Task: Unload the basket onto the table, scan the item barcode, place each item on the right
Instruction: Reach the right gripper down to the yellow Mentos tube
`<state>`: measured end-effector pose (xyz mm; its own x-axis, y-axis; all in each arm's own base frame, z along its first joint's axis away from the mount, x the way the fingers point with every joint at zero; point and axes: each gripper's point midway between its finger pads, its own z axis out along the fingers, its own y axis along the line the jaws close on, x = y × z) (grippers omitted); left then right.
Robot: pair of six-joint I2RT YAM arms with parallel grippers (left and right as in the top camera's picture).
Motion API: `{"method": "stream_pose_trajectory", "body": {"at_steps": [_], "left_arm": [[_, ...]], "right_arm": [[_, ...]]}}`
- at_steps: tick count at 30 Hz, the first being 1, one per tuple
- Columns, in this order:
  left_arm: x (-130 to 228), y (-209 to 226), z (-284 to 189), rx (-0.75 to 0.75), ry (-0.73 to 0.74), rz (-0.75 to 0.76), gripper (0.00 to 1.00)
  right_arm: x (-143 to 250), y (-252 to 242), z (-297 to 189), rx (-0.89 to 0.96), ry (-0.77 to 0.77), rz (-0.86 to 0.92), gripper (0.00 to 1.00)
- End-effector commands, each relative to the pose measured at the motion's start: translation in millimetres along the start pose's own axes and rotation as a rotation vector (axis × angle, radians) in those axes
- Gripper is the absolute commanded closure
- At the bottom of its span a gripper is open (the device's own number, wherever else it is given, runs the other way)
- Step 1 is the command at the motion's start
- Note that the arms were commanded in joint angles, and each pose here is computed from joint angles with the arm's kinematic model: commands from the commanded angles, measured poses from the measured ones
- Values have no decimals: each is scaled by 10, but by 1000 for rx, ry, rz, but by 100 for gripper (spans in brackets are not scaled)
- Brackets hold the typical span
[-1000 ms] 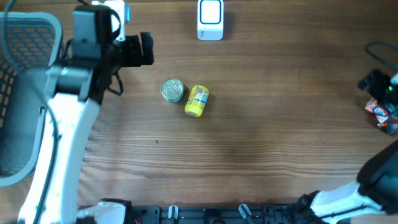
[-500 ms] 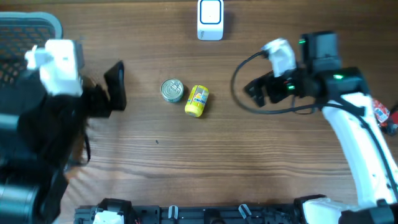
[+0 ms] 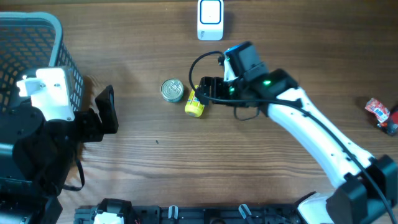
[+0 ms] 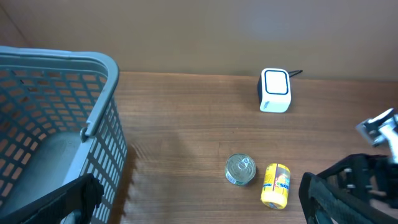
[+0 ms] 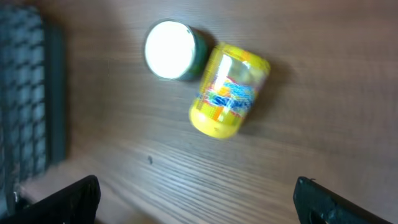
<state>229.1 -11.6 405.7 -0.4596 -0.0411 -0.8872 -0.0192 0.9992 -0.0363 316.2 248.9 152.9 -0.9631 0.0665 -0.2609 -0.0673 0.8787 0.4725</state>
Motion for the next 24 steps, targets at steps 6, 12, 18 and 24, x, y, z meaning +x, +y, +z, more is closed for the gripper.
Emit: {"method": "stream_pose_trajectory", "body": {"at_steps": [6, 12, 18, 24], "left_arm": [[35, 28, -7, -16, 14, -15, 0], [46, 29, -7, -16, 18, -14, 0], [49, 24, -7, -13, 20, -14, 0], [51, 24, -5, -13, 20, -14, 0]], "right_arm": [[322, -305, 848, 290, 12, 371, 0], [239, -294, 1051, 267, -20, 438, 0], [135, -243, 1238, 223, -52, 458, 0], [242, -393, 1461, 269, -15, 464, 4]]}}
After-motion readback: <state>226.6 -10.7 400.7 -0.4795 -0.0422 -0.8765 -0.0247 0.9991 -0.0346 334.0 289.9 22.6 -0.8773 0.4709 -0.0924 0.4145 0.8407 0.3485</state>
